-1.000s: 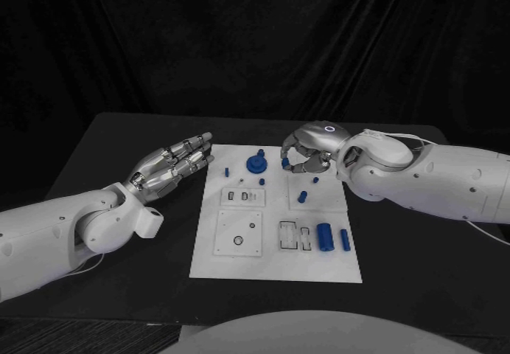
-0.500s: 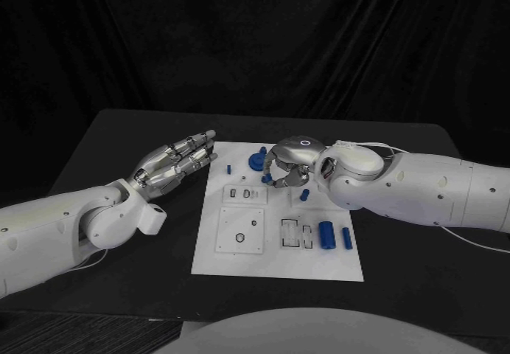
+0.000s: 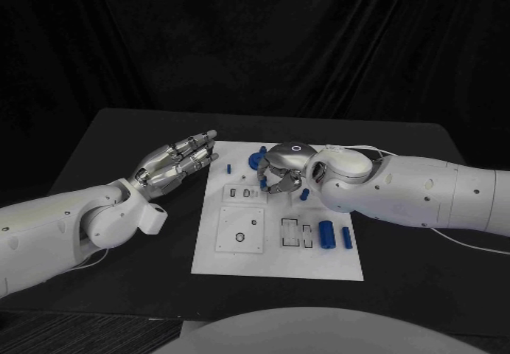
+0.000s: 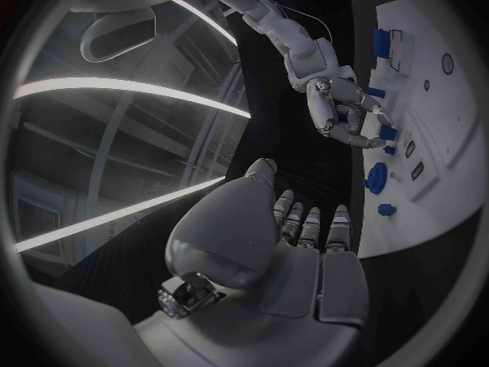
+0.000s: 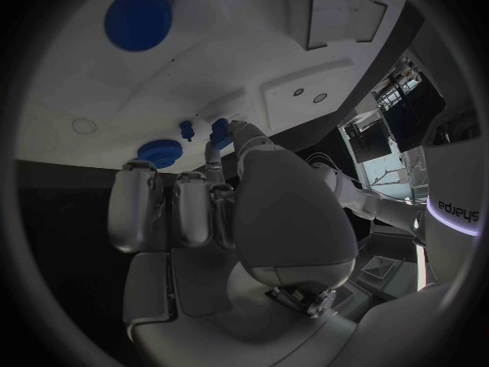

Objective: Assemble the parts on the task board

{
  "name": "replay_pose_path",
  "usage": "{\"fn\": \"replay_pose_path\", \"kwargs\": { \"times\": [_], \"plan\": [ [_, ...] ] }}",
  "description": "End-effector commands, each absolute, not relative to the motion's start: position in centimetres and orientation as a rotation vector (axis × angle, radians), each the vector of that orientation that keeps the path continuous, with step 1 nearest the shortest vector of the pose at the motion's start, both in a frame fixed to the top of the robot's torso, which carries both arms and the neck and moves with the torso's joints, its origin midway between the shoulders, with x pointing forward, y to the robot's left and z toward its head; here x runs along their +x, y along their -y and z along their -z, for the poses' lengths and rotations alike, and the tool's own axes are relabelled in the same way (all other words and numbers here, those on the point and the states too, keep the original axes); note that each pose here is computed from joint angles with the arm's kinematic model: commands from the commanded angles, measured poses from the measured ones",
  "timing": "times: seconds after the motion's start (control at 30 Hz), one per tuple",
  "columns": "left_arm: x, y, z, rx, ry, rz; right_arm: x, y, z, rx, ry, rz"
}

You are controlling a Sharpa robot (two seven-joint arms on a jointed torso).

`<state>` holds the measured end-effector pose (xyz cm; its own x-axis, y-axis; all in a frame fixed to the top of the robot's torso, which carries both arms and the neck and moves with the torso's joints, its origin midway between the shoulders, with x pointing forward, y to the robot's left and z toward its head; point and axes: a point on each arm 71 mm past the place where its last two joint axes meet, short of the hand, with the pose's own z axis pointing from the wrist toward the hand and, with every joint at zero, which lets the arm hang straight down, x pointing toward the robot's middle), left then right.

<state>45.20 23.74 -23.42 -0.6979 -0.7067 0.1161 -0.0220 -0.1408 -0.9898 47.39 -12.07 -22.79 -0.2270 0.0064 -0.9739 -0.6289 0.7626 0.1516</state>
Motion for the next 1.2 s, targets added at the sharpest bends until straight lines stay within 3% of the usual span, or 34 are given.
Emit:
{"fn": "replay_pose_path", "kwargs": {
  "times": [0.03,1.2],
  "plan": [
    [45.07,-23.39,23.34,-0.814,-1.657,1.914,47.38,11.98,23.11,-0.5,-1.741,-0.61],
    [45.06,-22.9,23.39,-0.81,-1.672,1.93,47.37,11.35,23.77,-0.522,-1.792,-0.592]
  ]
}}
